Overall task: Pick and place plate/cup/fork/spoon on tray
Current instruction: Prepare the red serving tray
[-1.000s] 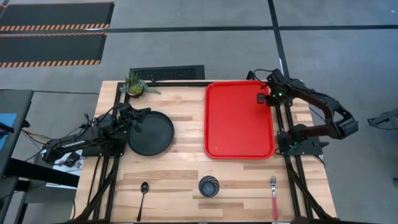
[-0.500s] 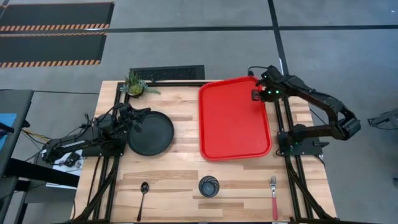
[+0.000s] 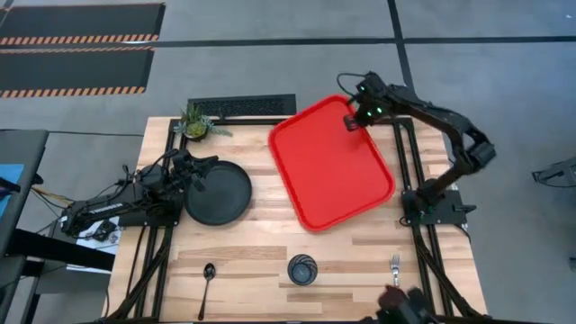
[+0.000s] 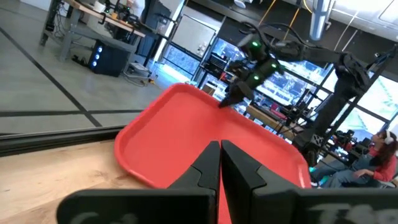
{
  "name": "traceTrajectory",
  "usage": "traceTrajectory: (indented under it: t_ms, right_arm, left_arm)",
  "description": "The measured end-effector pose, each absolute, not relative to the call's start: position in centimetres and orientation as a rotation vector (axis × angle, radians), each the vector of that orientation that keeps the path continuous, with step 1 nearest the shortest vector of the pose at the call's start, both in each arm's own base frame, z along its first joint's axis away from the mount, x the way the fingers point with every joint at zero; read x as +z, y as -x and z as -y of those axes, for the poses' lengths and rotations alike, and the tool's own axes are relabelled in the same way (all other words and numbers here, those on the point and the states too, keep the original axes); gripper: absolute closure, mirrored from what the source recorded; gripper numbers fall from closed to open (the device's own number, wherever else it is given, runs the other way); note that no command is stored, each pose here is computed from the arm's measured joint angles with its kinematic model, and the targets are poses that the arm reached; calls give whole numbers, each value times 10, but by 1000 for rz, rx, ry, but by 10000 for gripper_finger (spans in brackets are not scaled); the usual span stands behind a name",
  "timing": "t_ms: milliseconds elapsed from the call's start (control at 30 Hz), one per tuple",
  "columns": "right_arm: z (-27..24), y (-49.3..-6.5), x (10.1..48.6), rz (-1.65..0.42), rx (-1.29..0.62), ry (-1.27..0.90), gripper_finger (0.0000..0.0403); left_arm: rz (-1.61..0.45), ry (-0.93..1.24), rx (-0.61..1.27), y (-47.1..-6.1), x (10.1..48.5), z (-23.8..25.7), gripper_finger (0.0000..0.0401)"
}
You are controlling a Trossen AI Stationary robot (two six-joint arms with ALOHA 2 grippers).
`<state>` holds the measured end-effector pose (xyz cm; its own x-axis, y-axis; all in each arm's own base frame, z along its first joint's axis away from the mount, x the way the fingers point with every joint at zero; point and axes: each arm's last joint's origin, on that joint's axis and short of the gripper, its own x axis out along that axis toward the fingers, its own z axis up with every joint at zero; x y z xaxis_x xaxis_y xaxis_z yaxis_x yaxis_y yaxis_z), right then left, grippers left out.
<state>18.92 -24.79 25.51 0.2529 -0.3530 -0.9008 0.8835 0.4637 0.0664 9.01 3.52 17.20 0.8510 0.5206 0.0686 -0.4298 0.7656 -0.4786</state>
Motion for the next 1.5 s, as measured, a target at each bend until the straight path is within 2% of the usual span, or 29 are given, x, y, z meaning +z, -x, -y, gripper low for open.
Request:
traceTrajectory:
  t_ms: [133, 267, 533, 867, 1100, 1233, 1500]
  right_arm:
    - [276, -212, 257, -1037, -784, -495, 348]
    - [296, -231, 255, -1100, -546, -334, 348]
    - [292, -261, 247, -1213, -192, -80, 347]
    - [262, -305, 250, -1114, -113, 35, 347]
    - [245, -336, 226, -1121, -63, 28, 347]
    - [243, -344, 215, -1126, -46, 37, 347]
    - [249, -353, 221, -1029, -87, 126, 347]
  left_arm:
    - [203, 468, 520, -90, 172, -35, 401]
    - [201, 461, 521, -90, 172, -35, 401]
    - [201, 461, 523, -90, 172, -35, 401]
    - [195, 439, 528, -90, 172, -35, 401]
    - [194, 436, 531, -90, 172, -35, 401]
    - [193, 433, 532, -90, 172, -35, 401]
    - [192, 427, 534, -90, 172, -35, 401]
